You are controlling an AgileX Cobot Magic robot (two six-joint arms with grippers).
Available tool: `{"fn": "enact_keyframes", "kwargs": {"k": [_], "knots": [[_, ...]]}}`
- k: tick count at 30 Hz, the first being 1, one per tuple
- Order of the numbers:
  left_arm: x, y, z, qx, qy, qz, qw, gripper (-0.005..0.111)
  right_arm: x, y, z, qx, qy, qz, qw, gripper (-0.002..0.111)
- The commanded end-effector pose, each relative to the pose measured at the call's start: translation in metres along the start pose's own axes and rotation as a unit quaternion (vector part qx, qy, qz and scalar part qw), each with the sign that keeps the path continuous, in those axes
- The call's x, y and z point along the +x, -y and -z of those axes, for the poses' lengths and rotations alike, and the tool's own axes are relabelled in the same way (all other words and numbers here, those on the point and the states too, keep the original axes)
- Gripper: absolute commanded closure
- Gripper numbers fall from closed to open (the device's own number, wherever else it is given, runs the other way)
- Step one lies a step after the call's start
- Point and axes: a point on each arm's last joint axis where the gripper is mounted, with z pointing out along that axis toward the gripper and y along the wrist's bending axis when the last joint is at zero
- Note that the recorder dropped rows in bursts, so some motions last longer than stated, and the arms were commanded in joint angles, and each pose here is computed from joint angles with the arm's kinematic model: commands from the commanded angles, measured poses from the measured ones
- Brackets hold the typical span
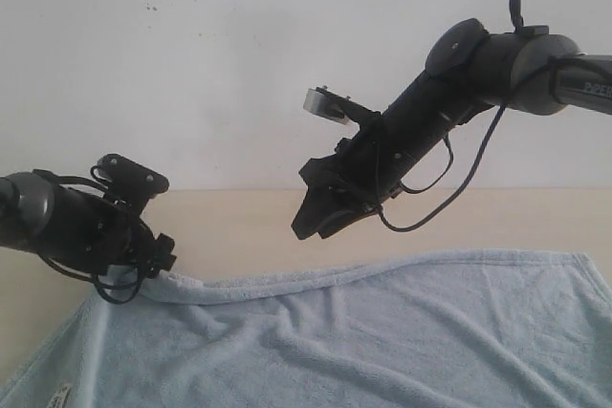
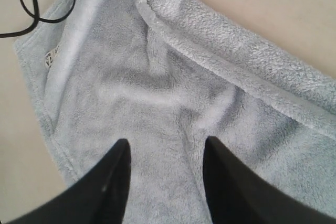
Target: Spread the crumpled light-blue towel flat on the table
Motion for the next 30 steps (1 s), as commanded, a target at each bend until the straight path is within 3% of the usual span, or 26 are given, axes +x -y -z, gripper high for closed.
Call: {"fn": "enact_keyframes", "kwargs": {"k": [1, 3, 5, 9, 11, 12, 13, 16, 18, 20, 24, 30], "knots": [[-0.003, -0.012, 0.002, -0.065, -0.003, -0.042, 0.997, 0.002, 0.0, 0.0, 0.005, 0.01, -0.001, -0.007, 1.0, 0.065], [-0.009, -0.018, 0.01, -0.089, -0.004, -0.076, 0.993, 0.002, 0.001, 0.002, 0.005, 0.018, -0.007, -0.008, 1.0, 0.067], [-0.018, -0.022, 0.021, -0.089, -0.001, -0.073, 0.993, 0.002, 0.001, 0.002, 0.005, 0.023, -0.01, -0.012, 1.0, 0.072], [-0.043, -0.018, 0.052, -0.045, 0.033, -0.055, 0.997, 0.002, 0.001, 0.002, 0.005, 0.024, -0.01, -0.024, 0.999, 0.094], [-0.056, -0.016, 0.072, -0.036, 0.056, -0.063, 0.996, 0.004, 0.001, 0.002, 0.005, 0.024, -0.01, -0.024, 0.999, 0.107], [-0.062, -0.017, 0.08, -0.043, 0.065, -0.065, 0.995, 0.006, 0.002, 0.003, 0.005, 0.026, -0.011, -0.025, 0.999, 0.108], [-0.065, -0.017, 0.087, -0.053, 0.07, -0.068, 0.994, 0.01, 0.002, 0.004, 0.005, 0.031, -0.015, -0.027, 0.999, 0.108], [-0.07, -0.02, 0.104, -0.106, 0.064, -0.104, 0.987, 0.041, 0.006, 0.01, 0.007, 0.073, -0.036, -0.043, 0.996, 0.108], [-0.067, -0.022, 0.111, -0.121, 0.031, -0.128, 0.984, 0.069, 0.011, 0.017, 0.015, 0.134, -0.059, -0.049, 0.988, 0.108], [-0.057, -0.021, 0.113, -0.09, -0.032, -0.119, 0.988, 0.1, 0.017, 0.025, 0.026, 0.211, -0.084, -0.059, 0.972, 0.108], [-0.028, -0.01, 0.12, 0.004, -0.15, -0.099, 0.984, 0.102, 0.037, 0.029, 0.051, 0.327, -0.119, -0.083, 0.934, 0.108], [0.017, -0.013, 0.143, 0.047, -0.205, -0.074, 0.975, 0.103, 0.096, 0.018, 0.058, 0.359, -0.205, -0.091, 0.906, 0.108]]}}
